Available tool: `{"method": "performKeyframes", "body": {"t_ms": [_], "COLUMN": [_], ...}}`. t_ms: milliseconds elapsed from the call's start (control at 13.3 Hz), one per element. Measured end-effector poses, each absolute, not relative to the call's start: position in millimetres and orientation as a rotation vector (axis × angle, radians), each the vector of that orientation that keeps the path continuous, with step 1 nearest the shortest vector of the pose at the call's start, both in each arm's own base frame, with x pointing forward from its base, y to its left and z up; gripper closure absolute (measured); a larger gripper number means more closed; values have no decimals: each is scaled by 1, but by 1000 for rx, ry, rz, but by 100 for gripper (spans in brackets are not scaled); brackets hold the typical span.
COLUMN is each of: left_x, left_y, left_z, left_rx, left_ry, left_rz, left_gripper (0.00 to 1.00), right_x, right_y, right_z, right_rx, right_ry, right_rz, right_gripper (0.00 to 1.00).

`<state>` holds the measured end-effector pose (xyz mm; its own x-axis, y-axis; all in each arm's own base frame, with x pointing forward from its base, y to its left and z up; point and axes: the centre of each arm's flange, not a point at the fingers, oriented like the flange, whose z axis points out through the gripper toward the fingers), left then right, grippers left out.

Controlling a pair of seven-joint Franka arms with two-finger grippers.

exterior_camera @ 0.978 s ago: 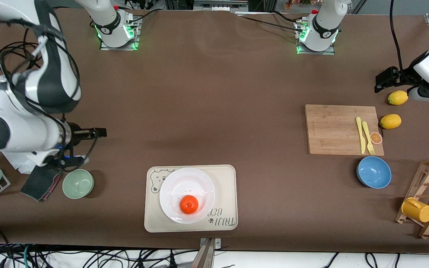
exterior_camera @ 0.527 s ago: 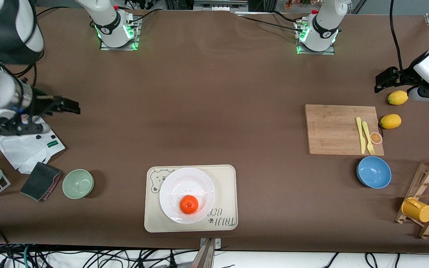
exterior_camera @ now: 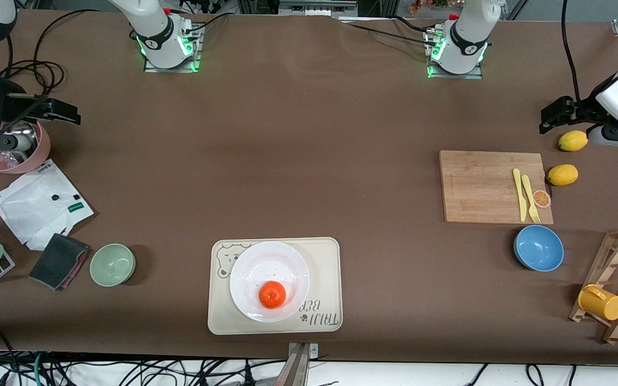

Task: Place orange and plate with both arms

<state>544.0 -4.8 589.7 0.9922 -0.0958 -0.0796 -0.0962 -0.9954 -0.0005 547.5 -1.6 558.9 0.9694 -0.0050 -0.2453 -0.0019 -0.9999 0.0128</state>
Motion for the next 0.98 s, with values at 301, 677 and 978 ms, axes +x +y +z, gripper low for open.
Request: {"method": "performKeyframes", "body": {"t_ms": [301,677,978], "left_x": [544,544,544], "left_y": [-5,-5,-5], "left_z": [590,590,590], "left_rx": [-3131,-3131,-3131], "left_ry": [151,151,151], "left_rz": [125,125,125], "left_gripper": [0,0,0], "right_x": [553,555,557], "right_y": [-6,-12,-12], "right_z": [563,564,565], "right_rx": [3110,3111,3113], "right_ry": [-21,-36,-36], "right_rz": [-306,-281,-260], "right_gripper": [0,0,0]}}
